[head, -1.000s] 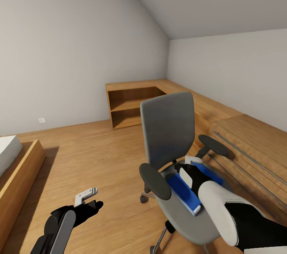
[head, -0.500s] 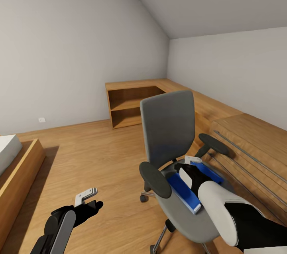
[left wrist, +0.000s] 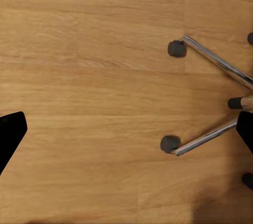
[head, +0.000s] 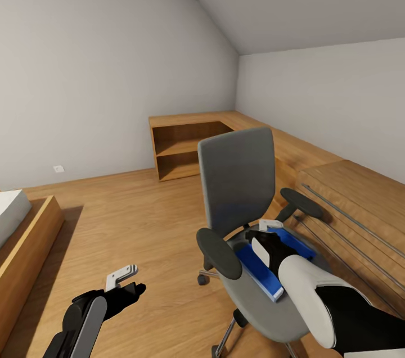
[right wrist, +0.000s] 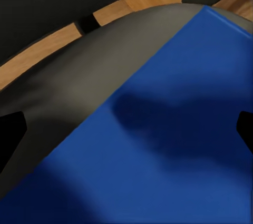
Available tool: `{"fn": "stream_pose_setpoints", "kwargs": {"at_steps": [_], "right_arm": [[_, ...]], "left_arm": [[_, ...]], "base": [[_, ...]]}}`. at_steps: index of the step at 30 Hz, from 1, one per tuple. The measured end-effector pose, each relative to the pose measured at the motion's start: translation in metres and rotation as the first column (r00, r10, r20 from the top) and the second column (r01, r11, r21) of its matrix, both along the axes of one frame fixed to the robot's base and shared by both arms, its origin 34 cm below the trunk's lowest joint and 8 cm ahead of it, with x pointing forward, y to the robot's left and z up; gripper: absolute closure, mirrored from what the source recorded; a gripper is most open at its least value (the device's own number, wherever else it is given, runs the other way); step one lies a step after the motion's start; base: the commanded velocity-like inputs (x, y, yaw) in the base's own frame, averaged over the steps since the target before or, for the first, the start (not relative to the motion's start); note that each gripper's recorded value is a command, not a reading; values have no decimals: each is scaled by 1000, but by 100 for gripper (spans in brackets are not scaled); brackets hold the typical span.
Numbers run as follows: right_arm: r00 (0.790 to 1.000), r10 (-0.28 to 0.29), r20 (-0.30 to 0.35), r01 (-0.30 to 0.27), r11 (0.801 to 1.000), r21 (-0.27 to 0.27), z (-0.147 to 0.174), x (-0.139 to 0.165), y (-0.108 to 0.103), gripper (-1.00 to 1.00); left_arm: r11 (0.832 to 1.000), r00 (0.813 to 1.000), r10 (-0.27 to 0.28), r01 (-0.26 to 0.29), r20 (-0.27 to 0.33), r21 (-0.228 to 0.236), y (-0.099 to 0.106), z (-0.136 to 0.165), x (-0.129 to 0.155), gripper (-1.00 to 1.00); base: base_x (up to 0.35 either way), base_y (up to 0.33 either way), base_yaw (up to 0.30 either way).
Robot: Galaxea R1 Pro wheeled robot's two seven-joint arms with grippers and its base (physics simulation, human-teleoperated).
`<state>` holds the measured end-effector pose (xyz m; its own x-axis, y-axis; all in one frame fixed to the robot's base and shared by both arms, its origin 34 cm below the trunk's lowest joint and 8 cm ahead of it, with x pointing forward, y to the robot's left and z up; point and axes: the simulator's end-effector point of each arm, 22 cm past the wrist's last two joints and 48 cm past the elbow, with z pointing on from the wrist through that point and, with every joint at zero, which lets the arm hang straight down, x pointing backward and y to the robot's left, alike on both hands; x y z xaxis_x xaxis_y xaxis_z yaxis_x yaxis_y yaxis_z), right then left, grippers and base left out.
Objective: In the bedroom, organize the workspace by keeping the computer under the desk, ensuring the monitor is on the desk, placing the keyboard on the desk next to the monitor, placing the mouse on the desk next to the keyboard, moving the folder from the swivel chair onto the desk next to the mouse, stacking the notebook on top of the folder with the pen on top of the notebook, and positioning the swivel chair next to the desk.
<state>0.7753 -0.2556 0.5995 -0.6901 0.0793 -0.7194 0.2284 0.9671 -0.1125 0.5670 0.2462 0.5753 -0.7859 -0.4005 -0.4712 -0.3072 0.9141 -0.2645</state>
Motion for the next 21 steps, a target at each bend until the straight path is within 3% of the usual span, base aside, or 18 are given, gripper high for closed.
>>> {"fn": "stream_pose_setpoints", "kwargs": {"at_steps": [8, 21], "right_arm": [[1000, -4, -1, 4, 1000, -25, 1, 0, -4, -100], [1000, -5, -1, 5, 1000, -29, 2, -1, -4, -100]], "left_arm": [[1000, 1000, -1, 1, -5, 2, 0, -2, -1, -100], [1000, 1000, -3, 3, -20, 3, 0, -7, -4, -100]], "base": [[10, 0, 0], [124, 0, 0]]}}
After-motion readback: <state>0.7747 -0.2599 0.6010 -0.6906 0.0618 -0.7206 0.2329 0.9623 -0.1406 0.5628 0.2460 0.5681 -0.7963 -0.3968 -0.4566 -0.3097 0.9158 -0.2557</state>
